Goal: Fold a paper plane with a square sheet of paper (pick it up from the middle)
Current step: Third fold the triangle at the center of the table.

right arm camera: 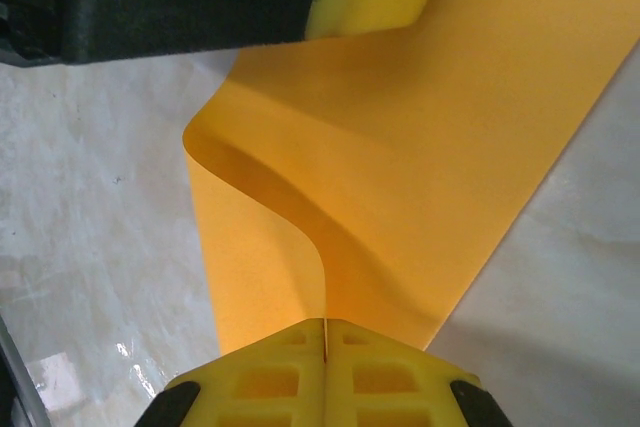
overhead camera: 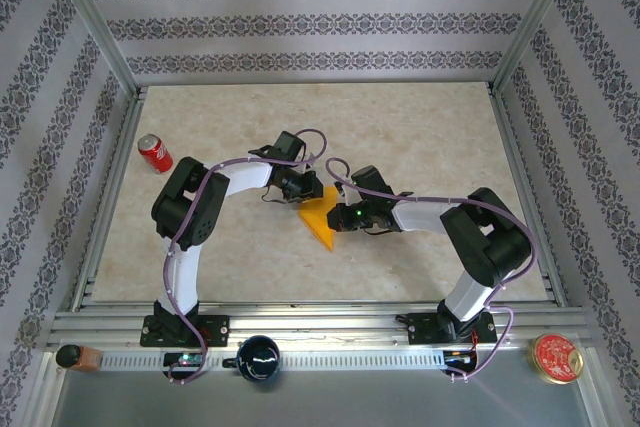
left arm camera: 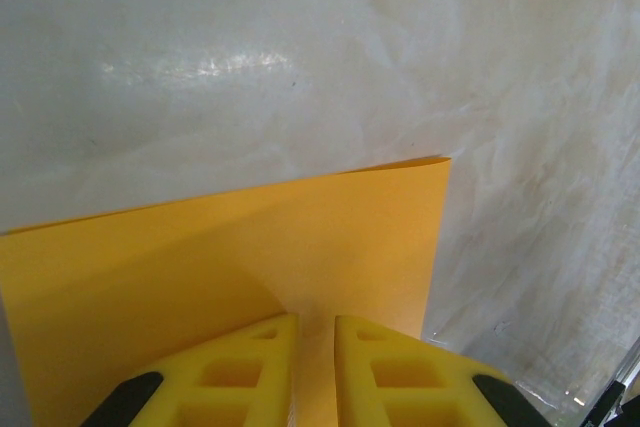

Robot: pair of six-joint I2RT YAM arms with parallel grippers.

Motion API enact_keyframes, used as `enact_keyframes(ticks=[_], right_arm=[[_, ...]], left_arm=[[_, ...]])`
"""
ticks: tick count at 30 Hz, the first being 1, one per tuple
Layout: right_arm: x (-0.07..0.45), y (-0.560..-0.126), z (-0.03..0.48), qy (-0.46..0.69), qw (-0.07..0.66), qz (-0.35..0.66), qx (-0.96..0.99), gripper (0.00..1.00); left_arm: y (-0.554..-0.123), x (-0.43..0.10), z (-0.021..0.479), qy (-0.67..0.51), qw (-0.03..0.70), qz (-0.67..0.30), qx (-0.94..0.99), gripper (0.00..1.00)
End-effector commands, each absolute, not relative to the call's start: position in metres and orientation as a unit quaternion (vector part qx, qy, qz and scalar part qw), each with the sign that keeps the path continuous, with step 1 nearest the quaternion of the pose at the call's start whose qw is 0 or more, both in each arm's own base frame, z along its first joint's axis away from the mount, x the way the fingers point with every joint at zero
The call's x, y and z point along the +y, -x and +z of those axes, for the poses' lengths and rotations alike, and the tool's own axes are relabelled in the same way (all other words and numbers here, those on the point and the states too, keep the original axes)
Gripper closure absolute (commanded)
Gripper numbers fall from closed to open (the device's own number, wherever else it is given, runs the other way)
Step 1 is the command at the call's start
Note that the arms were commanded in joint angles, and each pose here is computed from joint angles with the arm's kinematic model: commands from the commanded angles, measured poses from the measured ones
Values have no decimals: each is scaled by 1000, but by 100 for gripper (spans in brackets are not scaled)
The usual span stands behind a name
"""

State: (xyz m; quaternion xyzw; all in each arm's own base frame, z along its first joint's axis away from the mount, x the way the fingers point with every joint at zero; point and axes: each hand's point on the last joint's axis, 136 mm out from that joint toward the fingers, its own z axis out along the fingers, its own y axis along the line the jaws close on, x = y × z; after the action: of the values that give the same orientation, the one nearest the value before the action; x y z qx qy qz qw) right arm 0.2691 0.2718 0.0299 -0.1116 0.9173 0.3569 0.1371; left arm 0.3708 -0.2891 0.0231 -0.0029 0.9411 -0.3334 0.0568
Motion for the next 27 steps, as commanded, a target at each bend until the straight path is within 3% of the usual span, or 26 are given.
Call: enact_keyframes(ticks=[1, 27], right_arm=[[269, -274, 28, 116, 141, 343, 922, 100], [269, -272, 16, 119, 131, 331, 927, 100]], left_arm=[[-365, -279, 20, 16, 49, -323, 945, 83], [-365, -279, 20, 18, 49, -322, 945, 83]])
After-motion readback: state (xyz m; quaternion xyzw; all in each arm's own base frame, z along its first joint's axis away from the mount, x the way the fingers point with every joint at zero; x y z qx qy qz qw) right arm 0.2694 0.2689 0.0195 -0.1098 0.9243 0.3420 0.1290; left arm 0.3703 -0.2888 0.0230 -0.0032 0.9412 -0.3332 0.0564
